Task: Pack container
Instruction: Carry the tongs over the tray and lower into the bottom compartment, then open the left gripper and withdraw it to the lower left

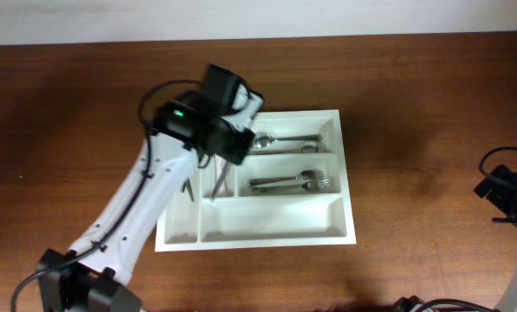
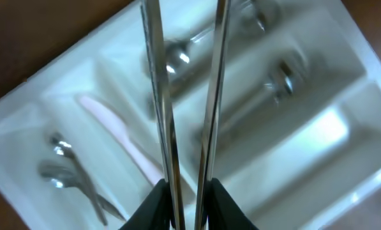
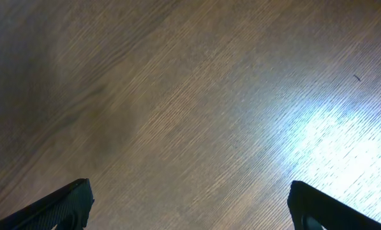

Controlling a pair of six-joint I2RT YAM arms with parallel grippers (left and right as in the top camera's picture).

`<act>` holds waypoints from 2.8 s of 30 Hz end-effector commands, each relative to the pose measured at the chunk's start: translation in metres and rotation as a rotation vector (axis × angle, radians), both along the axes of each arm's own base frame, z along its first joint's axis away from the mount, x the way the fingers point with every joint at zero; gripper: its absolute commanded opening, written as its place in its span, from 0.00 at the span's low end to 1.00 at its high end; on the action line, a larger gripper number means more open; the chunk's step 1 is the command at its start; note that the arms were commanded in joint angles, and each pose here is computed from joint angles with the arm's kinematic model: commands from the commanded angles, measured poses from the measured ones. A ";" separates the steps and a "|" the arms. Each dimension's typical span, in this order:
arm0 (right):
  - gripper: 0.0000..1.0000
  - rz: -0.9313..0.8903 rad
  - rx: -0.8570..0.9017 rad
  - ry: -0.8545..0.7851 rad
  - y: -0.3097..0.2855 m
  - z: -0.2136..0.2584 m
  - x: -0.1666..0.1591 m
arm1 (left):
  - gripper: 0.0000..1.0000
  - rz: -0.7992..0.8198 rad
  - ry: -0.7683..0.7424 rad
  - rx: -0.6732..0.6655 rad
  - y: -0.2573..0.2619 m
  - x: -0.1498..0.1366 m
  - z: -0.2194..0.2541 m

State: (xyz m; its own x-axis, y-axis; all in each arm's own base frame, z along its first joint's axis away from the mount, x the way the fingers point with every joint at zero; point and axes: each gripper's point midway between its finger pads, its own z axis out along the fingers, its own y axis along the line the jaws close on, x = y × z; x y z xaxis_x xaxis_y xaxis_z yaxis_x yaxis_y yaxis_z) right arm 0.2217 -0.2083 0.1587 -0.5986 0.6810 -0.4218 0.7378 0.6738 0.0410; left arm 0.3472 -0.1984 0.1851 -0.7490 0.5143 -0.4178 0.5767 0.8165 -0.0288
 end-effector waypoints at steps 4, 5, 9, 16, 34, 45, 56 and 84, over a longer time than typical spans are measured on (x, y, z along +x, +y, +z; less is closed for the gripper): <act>0.99 -0.012 0.006 -0.007 -0.001 0.000 0.000 | 0.20 -0.305 -0.027 0.106 -0.032 -0.034 -0.011; 0.99 -0.011 0.006 -0.007 -0.001 0.000 0.000 | 0.20 -0.349 -0.031 0.118 -0.035 -0.038 -0.013; 0.99 -0.011 0.006 -0.007 -0.001 0.000 0.000 | 0.20 -0.483 -0.054 0.151 -0.046 -0.048 -0.017; 0.99 -0.011 0.006 -0.007 -0.001 0.000 0.000 | 0.27 -0.635 -0.090 0.189 -0.054 -0.055 -0.018; 0.99 -0.012 0.006 -0.007 -0.001 0.000 0.000 | 0.27 -0.783 0.114 0.206 -0.076 -0.081 -0.083; 0.99 -0.011 0.006 -0.007 -0.001 0.000 0.000 | 0.27 -0.954 0.106 0.231 -0.105 -0.115 -0.091; 0.99 -0.011 0.006 -0.007 -0.001 0.000 0.000 | 0.34 -0.943 0.113 0.316 -0.096 -0.108 -0.103; 0.99 -0.011 0.006 -0.007 -0.001 0.000 0.000 | 0.55 -0.925 0.120 0.410 -0.081 -0.101 -0.109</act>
